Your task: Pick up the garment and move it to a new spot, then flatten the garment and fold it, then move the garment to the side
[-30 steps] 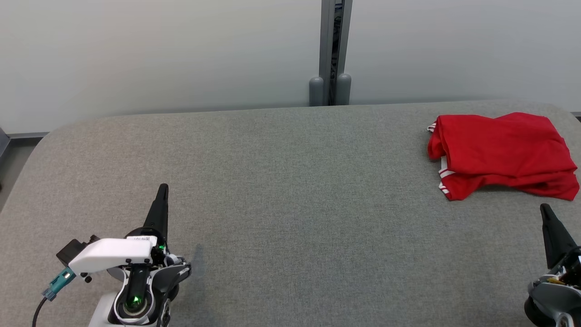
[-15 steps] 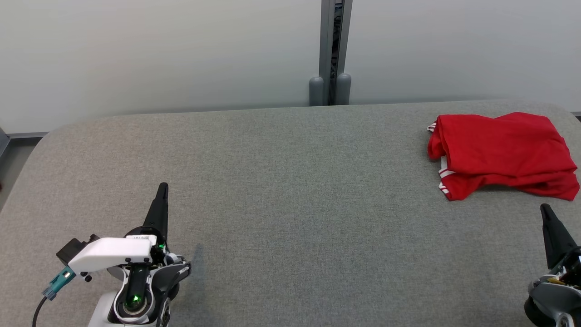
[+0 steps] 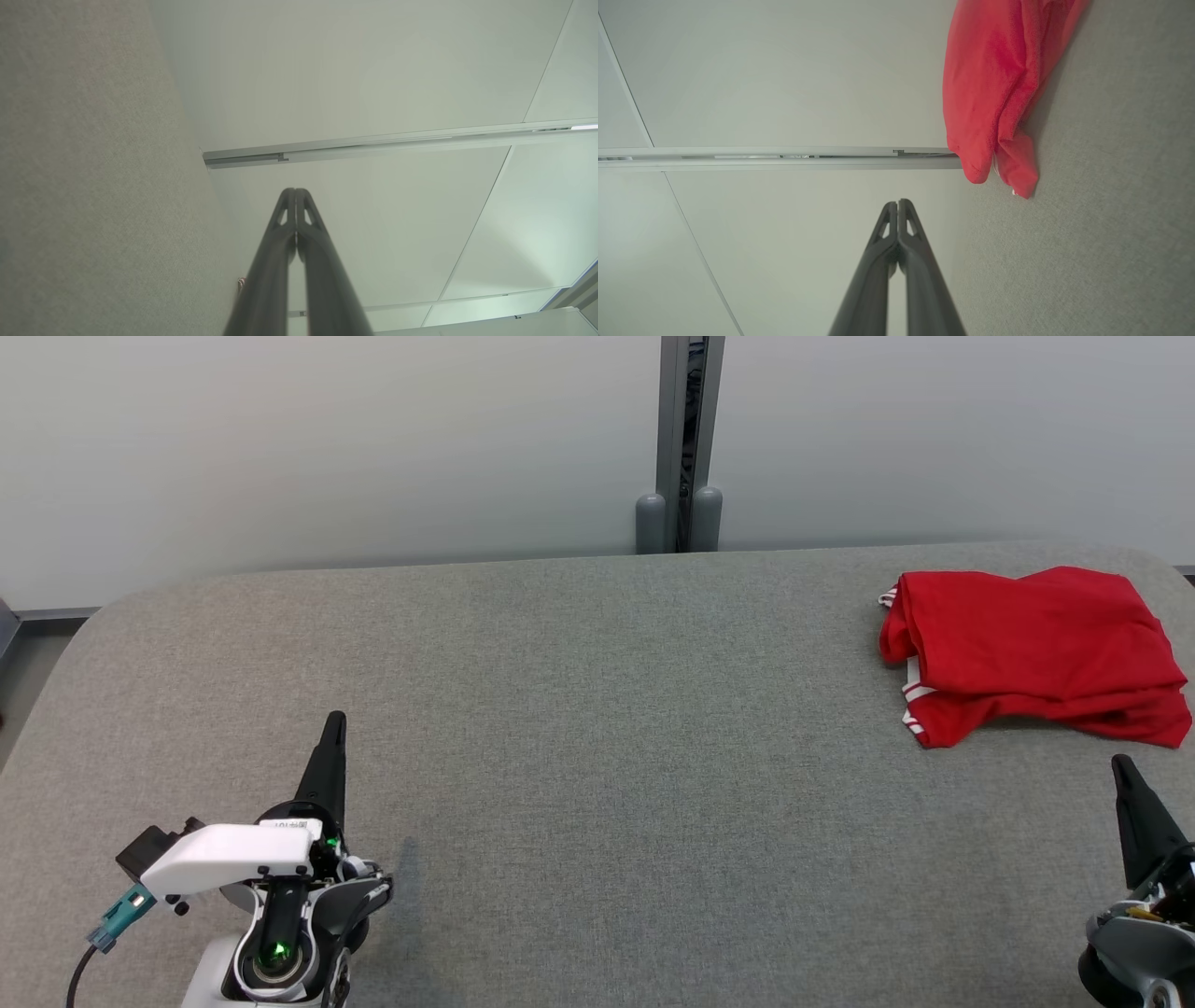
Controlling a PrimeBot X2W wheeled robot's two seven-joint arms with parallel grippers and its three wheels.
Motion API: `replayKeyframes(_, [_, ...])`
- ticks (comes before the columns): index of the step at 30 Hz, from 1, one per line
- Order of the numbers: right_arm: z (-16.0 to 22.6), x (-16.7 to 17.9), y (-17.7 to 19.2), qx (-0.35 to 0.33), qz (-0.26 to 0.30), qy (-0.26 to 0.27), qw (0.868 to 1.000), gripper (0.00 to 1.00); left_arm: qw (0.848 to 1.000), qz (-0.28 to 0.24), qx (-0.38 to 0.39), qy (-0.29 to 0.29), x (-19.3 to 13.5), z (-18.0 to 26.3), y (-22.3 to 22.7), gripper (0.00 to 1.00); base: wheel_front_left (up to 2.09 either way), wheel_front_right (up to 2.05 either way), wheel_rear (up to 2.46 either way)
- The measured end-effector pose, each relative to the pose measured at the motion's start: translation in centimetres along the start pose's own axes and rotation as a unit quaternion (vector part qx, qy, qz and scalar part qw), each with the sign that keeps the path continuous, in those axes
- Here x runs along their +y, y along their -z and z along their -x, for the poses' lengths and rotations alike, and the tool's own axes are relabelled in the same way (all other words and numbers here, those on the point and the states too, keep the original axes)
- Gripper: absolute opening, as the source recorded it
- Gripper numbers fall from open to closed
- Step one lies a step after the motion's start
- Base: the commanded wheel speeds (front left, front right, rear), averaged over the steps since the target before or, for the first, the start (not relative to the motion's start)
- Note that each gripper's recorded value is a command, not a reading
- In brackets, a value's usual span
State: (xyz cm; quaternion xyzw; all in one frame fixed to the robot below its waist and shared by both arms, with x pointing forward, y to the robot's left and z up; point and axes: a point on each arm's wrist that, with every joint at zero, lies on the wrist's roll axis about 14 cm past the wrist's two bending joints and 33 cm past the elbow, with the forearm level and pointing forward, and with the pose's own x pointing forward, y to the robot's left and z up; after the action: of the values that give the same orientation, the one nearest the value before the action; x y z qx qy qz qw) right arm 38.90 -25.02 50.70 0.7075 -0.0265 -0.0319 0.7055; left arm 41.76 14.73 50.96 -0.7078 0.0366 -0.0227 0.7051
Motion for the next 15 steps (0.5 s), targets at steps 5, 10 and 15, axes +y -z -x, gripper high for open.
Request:
replayKeyframes(5, [0.0, 0.0, -0.01, 0.0, 0.0, 0.0, 1.0, 0.0, 1.0, 0.0, 0.0, 0.0, 0.0, 0.0, 0.0, 0.0, 0.0, 0.0, 0.0])
replayKeyframes(10, [0.0, 0.0, 0.0, 0.0, 0.0, 0.0, 1.0, 0.0, 1.0, 0.0, 0.0, 0.0, 0.0, 0.0, 0.0, 0.0, 0.0, 0.0, 0.0])
replayKeyframes(15, [0.01, 0.0, 0.0, 0.0, 0.0, 0.0, 1.0, 0.0, 1.0, 0.0, 0.0, 0.0, 0.0, 0.0, 0.0, 0.0, 0.0, 0.0, 0.0])
